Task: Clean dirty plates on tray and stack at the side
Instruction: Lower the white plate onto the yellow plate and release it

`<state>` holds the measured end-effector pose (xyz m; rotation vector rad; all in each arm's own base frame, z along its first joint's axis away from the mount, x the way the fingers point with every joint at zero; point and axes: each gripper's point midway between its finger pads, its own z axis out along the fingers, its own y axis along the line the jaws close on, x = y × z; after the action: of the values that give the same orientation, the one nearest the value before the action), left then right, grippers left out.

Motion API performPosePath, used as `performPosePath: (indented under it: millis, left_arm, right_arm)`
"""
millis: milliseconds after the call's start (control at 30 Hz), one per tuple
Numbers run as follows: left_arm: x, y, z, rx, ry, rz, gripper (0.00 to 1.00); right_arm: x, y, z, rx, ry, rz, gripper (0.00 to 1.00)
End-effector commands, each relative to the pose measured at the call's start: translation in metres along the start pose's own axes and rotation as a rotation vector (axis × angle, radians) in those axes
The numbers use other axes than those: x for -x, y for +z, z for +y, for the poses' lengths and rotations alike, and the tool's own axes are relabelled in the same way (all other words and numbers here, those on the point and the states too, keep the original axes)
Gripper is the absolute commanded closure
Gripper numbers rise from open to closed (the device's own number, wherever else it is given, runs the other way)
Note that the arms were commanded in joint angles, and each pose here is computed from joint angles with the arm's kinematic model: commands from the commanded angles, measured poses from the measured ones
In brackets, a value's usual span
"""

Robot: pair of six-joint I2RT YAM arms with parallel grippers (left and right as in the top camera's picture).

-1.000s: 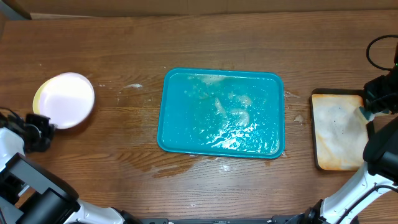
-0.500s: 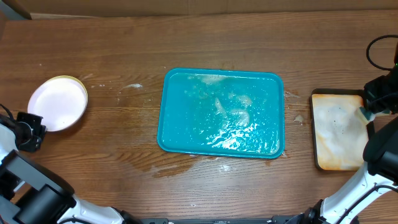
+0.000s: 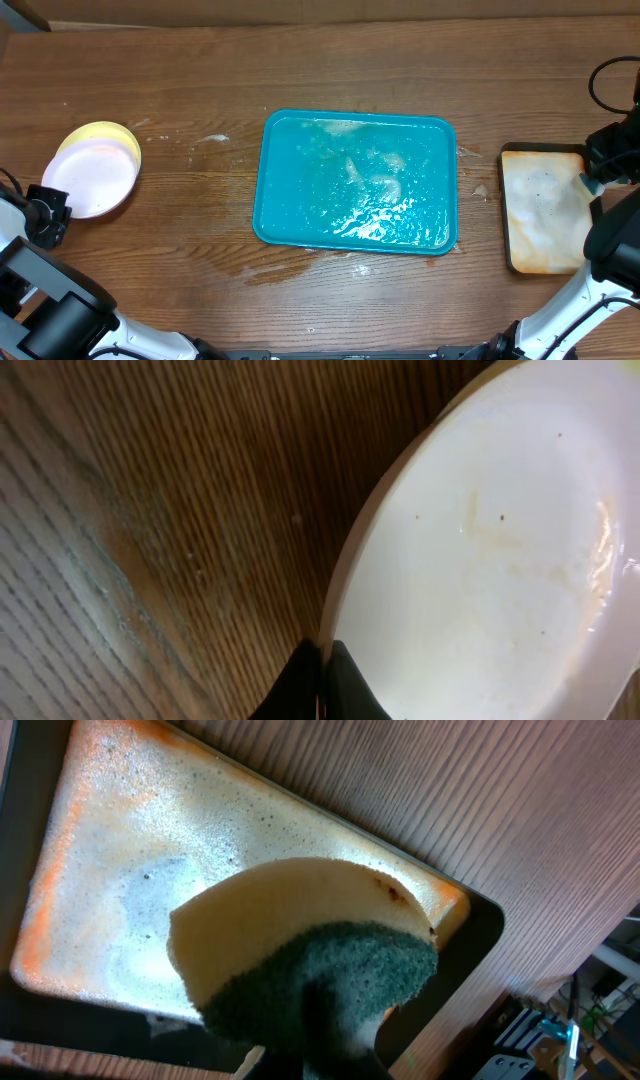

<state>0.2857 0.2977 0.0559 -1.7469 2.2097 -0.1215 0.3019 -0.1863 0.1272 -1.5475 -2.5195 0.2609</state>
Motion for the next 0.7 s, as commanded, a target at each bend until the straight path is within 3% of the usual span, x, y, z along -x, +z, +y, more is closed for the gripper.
performPosePath:
  millis: [0,100,133,167,267,300,533,667]
  left_arm:
    - [0.012,-0.003,0.001,0.014,0.012,-0.040,0.94]
    - [0.014,-0.003,0.001,0.015,0.013,-0.047,0.68]
    - [0.014,-0.003,0.002,0.018,0.013,-0.050,0.68]
    - [0.015,-0.003,0.001,0.016,0.015,-0.053,0.62]
    - [0.015,-0.003,0.000,0.014,0.018,-0.055,0.07]
    - [0.015,-0.003,-0.001,0.010,0.019,-0.053,0.00]
    - [0.008,-0.004,-0.024,-0.062,0.088,-0.033,0.00]
    - [-0.004,-0.014,-0.059,-0.130,0.149,0.003,0.00]
  right_arm:
    - [0.002,-0.020,-0.003,0.029,0.003,-0.061,0.96]
    - [0.001,-0.020,-0.004,0.027,0.003,-0.059,0.96]
    - [0.001,-0.020,-0.004,0.027,0.003,-0.058,0.96]
    - [0.001,-0.020,-0.004,0.027,0.003,-0.058,0.96]
    - [0.001,-0.020,-0.004,0.025,0.002,-0.057,0.96]
    - [0.001,-0.020,-0.004,0.025,0.002,-0.056,0.96]
    - [0.001,-0.020,-0.004,0.027,0.002,-0.059,0.96]
    - [0.002,-0.020,-0.004,0.027,0.002,-0.059,0.96]
